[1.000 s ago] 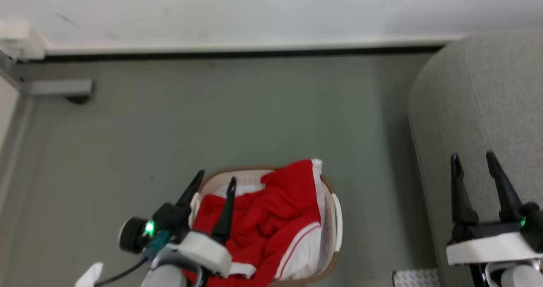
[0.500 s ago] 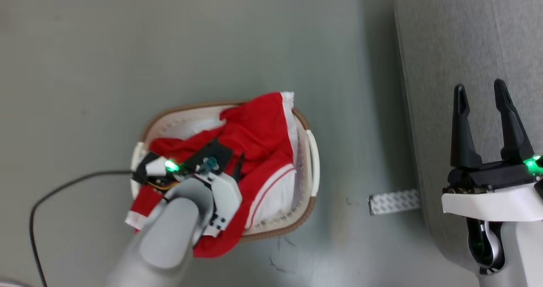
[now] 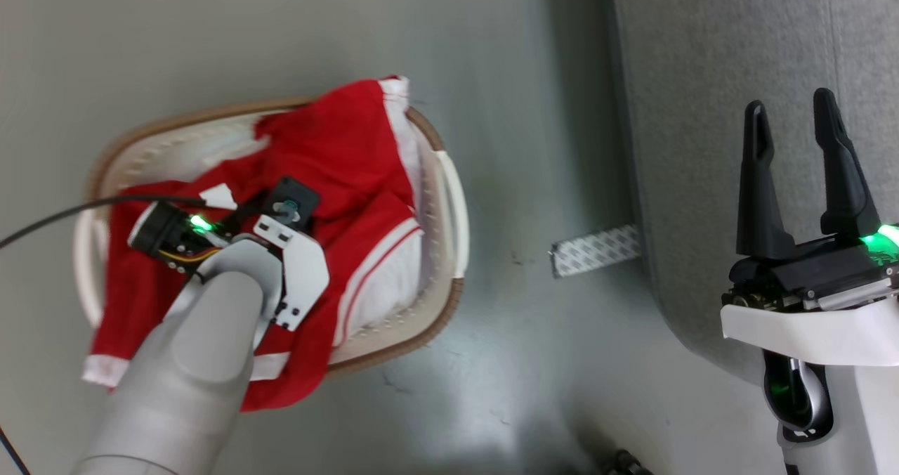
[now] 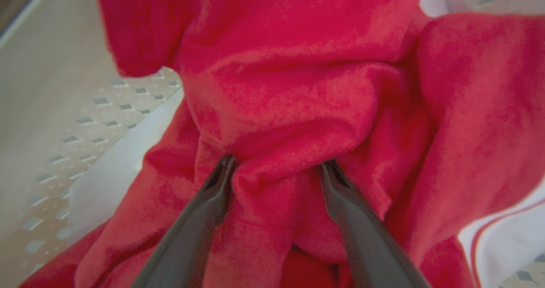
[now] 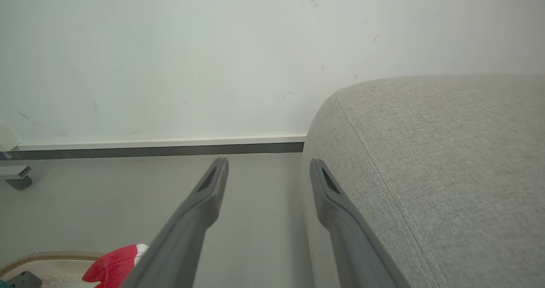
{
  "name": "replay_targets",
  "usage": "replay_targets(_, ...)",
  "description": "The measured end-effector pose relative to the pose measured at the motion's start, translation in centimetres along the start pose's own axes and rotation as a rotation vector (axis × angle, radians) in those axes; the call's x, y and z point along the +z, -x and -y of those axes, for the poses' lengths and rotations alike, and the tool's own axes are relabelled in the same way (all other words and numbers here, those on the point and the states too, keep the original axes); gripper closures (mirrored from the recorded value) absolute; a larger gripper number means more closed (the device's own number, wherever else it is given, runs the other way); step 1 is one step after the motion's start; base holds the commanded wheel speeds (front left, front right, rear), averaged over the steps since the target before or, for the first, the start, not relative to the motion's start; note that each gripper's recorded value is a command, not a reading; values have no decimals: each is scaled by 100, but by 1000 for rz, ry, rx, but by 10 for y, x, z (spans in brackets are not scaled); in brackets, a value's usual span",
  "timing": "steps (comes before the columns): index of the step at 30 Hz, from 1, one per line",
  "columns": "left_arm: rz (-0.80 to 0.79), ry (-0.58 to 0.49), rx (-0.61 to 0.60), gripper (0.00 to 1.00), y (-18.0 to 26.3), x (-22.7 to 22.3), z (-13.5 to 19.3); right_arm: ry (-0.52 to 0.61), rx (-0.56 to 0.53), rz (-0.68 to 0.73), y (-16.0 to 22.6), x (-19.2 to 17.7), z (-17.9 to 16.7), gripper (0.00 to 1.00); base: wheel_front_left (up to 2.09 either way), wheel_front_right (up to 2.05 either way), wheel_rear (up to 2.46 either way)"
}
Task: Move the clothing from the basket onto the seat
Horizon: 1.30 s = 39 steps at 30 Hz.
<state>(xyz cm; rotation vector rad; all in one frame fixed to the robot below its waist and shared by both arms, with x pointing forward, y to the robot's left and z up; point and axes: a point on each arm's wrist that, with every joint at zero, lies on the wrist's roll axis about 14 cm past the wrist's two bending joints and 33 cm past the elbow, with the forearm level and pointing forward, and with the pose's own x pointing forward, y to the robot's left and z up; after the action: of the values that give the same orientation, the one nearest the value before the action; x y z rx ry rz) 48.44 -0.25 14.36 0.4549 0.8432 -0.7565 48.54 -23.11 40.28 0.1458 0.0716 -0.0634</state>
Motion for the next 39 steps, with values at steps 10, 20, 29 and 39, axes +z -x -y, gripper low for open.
replay_targets(10, 147, 26, -44, 100, -12, 34, 30, 19, -50, -41, 12, -8, 17, 0, 0, 0, 0)
replay_targets(20, 336, 88, 32, 100, 61, 81, 21, 10, -35, 33, 31, 30, 5, 0, 0, 0, 0)
replay_targets(29, 510, 135, 161, 100, 157, 117, 4, -12, 0, 90, 71, 63, -14, 0, 0, 0, 0)
replay_targets(39, 767, 175, 318, 100, 270, 161, -3, -44, 69, 169, 121, 94, -38, 0, 0, 0, 0)
